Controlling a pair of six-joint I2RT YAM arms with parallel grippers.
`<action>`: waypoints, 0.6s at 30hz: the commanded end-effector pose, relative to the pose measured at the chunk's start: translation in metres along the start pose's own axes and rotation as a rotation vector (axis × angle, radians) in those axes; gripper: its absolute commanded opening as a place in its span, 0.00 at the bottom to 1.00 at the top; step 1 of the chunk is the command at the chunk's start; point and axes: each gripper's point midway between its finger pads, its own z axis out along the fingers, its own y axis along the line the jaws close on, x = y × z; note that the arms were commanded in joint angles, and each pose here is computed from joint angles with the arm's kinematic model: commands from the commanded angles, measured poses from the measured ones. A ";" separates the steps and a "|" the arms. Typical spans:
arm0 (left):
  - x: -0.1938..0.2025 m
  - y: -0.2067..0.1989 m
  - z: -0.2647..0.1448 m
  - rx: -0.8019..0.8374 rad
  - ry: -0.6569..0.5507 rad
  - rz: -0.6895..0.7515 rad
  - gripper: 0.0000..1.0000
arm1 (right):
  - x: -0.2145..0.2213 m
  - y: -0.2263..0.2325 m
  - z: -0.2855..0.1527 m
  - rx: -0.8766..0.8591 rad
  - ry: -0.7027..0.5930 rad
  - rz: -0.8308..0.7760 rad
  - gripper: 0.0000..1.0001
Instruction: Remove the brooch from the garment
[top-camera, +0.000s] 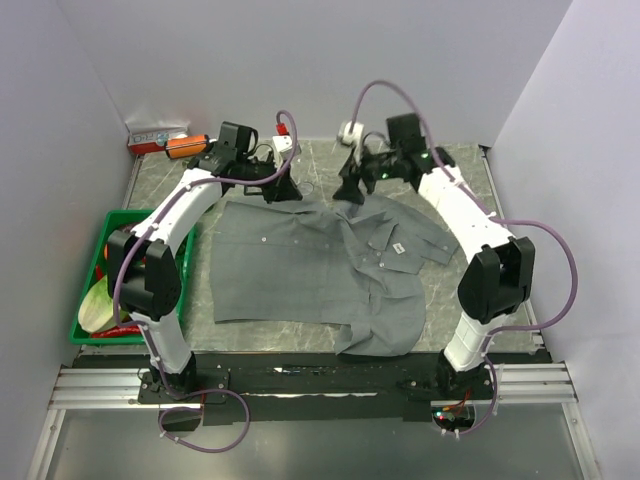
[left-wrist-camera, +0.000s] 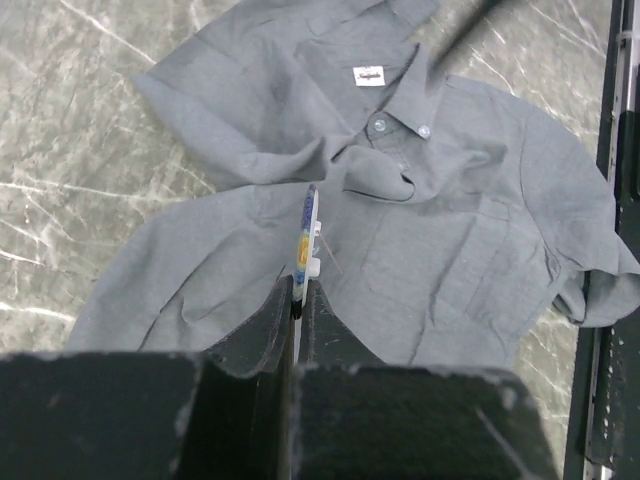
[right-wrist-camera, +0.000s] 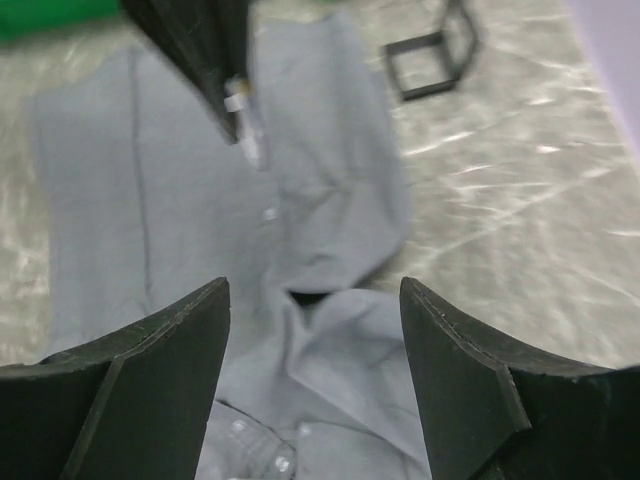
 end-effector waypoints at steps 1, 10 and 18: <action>-0.024 -0.006 -0.015 -0.017 0.008 0.089 0.01 | -0.037 0.025 0.002 0.014 -0.080 -0.231 0.75; -0.022 -0.004 -0.026 -0.036 0.031 0.154 0.01 | -0.059 0.045 0.031 -0.019 -0.137 -0.353 0.75; -0.022 -0.007 -0.031 -0.043 0.010 0.167 0.01 | -0.058 0.044 0.050 0.017 -0.102 -0.372 0.73</action>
